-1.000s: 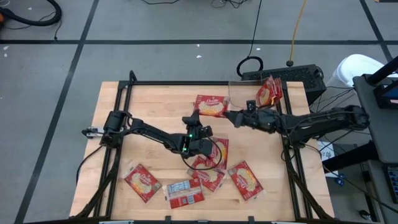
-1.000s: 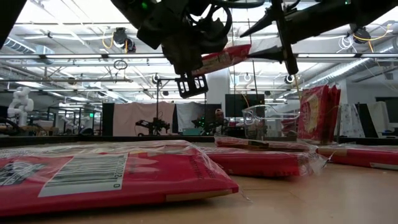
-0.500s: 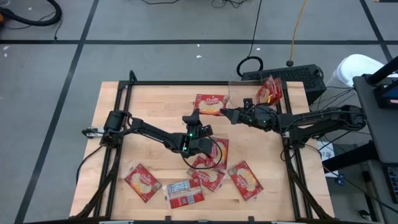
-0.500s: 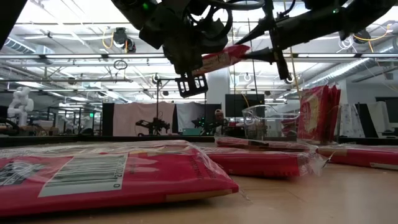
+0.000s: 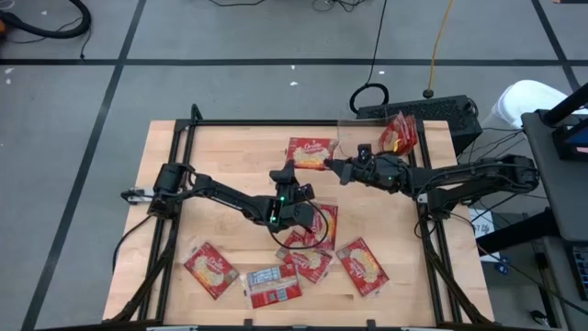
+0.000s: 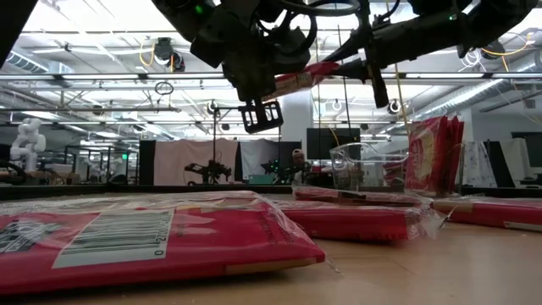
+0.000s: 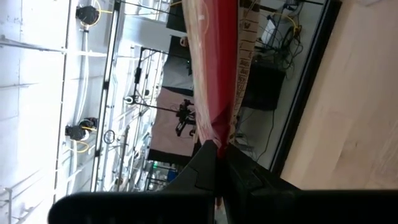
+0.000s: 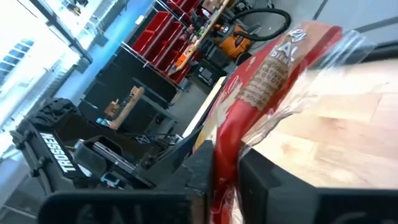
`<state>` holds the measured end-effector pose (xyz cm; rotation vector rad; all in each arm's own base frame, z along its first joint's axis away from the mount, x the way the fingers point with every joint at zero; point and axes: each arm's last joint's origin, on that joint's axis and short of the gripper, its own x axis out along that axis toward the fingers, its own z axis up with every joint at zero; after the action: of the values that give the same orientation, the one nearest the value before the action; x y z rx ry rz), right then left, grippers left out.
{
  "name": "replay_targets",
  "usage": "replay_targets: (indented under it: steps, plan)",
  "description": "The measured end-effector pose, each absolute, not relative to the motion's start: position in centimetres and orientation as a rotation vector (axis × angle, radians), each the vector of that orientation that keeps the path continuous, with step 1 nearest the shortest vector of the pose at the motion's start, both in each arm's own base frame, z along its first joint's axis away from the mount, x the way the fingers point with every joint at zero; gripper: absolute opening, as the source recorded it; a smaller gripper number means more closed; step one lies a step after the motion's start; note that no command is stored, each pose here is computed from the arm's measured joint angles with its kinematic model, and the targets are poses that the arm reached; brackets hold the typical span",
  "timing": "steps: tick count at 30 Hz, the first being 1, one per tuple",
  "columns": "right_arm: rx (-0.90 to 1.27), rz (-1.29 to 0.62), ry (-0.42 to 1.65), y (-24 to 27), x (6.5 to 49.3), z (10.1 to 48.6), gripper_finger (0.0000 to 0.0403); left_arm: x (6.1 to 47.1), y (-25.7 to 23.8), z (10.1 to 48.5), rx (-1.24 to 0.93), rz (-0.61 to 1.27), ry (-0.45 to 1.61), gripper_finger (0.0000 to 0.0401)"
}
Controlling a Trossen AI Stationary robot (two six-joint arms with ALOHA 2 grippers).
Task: Sort popcorn bags into baskets
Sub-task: Put the red popcorn bag into the transparent bin
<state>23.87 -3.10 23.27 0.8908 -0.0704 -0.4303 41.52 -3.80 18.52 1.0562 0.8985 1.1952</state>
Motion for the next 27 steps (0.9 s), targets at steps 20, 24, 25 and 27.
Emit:
replay_targets:
  steps: [20, 24, 25, 27]
  plan:
    - [0.554, -0.554, -0.037, -3.1, 21.7, 24.9, 0.0000, 40.9, -8.6, 18.8, 0.892, 1.114, 0.676, 0.0266]
    - [0.517, -0.602, -0.001, -2.9, 20.3, 25.8, 0.0000, 40.3, -10.3, 19.7, 0.830, 1.085, 0.603, 0.0260]
    - [0.503, -0.606, 0.015, -2.8, 20.0, 26.1, 0.0000, 40.2, -10.6, 19.9, 0.813, 1.066, 0.588, 0.0253]
    - [0.484, -0.628, 0.042, -2.7, 19.4, 27.0, 0.0000, 39.9, -11.0, 20.7, 0.769, 1.032, 0.555, 0.0239]
